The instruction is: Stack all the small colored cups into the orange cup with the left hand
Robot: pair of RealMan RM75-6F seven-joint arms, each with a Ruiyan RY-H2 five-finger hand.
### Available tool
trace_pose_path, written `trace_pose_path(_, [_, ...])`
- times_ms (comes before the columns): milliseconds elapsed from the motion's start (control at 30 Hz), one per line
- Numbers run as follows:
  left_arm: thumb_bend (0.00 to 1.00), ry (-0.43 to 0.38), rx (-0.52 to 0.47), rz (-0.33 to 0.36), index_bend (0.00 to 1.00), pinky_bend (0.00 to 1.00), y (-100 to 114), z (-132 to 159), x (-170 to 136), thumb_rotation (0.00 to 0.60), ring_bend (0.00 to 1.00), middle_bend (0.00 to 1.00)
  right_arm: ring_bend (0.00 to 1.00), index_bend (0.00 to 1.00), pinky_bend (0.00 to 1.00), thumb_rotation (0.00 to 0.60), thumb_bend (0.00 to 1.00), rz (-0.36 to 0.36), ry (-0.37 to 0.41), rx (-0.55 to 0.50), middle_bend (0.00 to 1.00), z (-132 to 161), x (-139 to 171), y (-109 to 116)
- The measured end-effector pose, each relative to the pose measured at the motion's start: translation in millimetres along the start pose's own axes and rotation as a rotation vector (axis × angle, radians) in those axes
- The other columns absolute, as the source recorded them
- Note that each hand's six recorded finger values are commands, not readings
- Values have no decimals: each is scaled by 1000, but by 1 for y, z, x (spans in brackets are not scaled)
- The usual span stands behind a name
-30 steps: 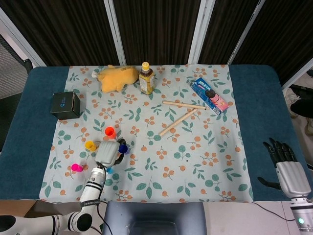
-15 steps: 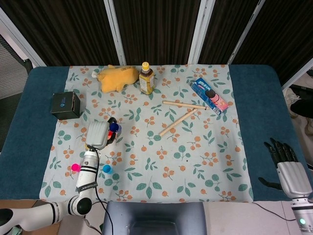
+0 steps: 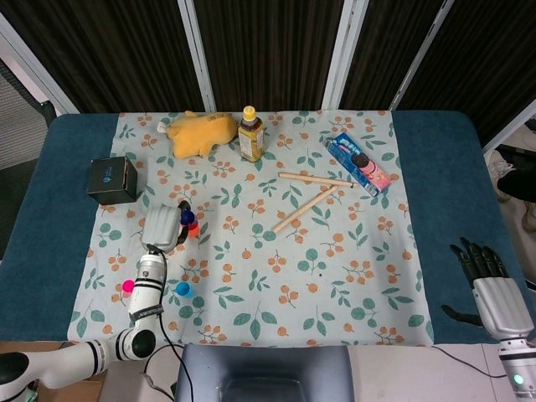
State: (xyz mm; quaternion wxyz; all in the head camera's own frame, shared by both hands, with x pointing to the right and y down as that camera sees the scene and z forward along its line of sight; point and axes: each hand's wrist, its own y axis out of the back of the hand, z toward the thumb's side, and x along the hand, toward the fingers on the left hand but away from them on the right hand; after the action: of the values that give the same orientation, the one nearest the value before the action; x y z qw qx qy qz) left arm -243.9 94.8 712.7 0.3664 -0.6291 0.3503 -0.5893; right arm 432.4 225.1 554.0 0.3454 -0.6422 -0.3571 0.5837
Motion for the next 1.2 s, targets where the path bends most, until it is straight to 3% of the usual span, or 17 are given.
trace_pose_path(133, [367,-2,8,-9,583,1000,-1,-2,-2,600,1000,1000,0,0,0,600,140,9,5,1,0,1,0,-2])
trace_pose_path(200, [373,-1,12,-22,498,1000,-3,-4,-3,600,1000,1000,0,0,0,600,140,13,7,2,0,2,0,-3])
trace_pose_path(367, [378,1,38,-71,84,1000,-10,-9,-8,600,1000,1000,0,0,0,600,140,14,9,1,0,3,0,-3])
trace_pose_path(467, [372,-8,46,-88,3,1000,-12,-9,-12,600,1000,1000,0,0,0,600,140,15,10,2,0,3,0,-3])
trace_pose_path(600, [370,-34,29,-92,19,1000,-8,-6,-20,600,1000,1000,0,0,0,600,141,18,13,4,0,4,1,-4])
trace_pose_path(833, [368,-83,9,-100,215,1000,8,-15,-46,600,1000,1000,0,0,0,600,140,27,23,8,0,8,1,-7])
trace_pose_path(1200, [369,-5,55,-178,275,1000,-7,-62,-55,600,1000,1000,0,0,0,600,140,32,34,4,0,11,1,-9])
